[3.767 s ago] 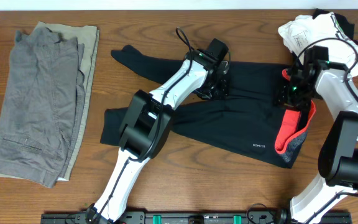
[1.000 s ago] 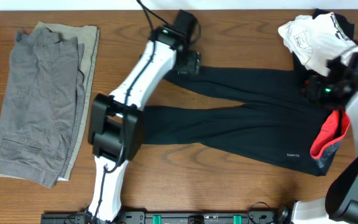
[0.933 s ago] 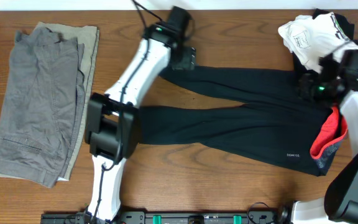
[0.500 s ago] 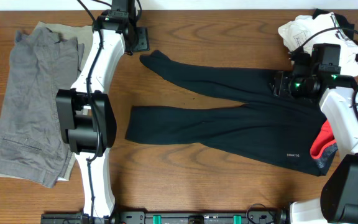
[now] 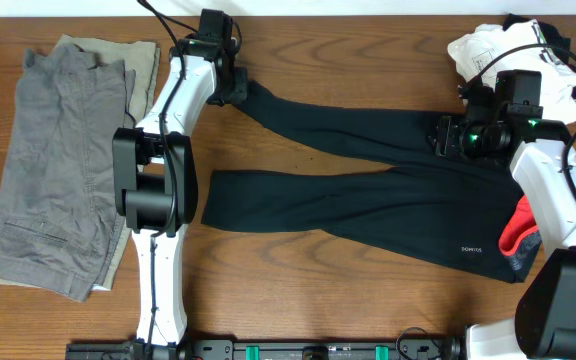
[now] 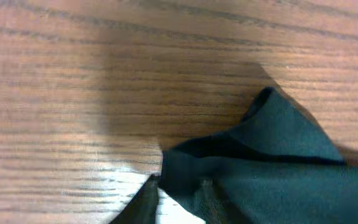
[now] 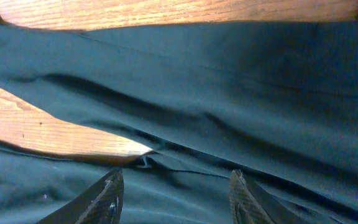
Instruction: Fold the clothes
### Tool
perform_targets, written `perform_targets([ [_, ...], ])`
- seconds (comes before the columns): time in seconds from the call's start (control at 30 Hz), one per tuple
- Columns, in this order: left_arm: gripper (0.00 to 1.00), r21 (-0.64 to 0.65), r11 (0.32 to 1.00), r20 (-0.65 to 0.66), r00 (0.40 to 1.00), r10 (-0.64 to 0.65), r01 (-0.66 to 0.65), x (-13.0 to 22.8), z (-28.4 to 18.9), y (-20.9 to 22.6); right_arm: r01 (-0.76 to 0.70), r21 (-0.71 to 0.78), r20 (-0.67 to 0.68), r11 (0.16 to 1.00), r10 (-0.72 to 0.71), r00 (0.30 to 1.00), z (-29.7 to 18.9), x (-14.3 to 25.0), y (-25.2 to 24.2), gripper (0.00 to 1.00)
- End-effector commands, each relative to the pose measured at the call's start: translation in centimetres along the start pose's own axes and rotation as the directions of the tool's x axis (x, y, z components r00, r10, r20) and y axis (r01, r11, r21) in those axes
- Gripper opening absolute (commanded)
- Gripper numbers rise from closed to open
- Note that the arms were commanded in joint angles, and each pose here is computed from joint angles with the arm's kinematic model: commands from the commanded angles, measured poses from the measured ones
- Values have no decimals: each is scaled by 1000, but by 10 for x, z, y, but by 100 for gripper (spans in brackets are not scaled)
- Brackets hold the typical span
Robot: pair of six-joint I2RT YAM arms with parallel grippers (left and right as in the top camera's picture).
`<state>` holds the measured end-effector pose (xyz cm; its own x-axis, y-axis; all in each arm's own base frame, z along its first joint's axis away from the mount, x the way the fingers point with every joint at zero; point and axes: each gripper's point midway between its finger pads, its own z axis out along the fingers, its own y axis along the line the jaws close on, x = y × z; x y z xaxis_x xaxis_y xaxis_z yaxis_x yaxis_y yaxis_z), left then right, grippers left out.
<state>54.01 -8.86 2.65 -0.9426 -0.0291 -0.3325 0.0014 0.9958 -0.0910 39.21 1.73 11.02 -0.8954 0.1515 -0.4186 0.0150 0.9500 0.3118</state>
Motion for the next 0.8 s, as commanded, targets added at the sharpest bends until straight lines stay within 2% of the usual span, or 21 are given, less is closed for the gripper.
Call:
perform_targets([
  [0.0, 13, 8, 1000, 13, 1000, -2, 2, -4, -1, 0, 22, -11, 18, 1000, -22, 1000, -4, -6, 6, 53],
  [0.1, 11, 11, 1000, 21, 1000, -9, 8, -6, 0, -2, 21, -11, 14, 1000, -21, 1000, -4, -5, 6, 54],
  [0.2, 6, 10, 1000, 10, 1000, -7, 7, -2, 3, -2, 19, -11, 9, 1000, -19, 1000, -4, -4, 6, 54],
  [0.37, 6, -4, 999, 9, 999, -37, 38, -3, 1, 13, 19, -10, 7, 1000, -19, 1000, -4, -3, 6, 54],
  [0.53, 6, -37, 976, 17, 977, -213, 213, -8, -6, 69, 19, -10, 6, 1000, -19, 1000, -4, -3, 6, 54],
  [0.77, 6, -75, 936, 39, 939, -341, 343, -8, -26, 142, 26, -13, 24, 1000, -26, 999, -4, -7, 7, 53],
])
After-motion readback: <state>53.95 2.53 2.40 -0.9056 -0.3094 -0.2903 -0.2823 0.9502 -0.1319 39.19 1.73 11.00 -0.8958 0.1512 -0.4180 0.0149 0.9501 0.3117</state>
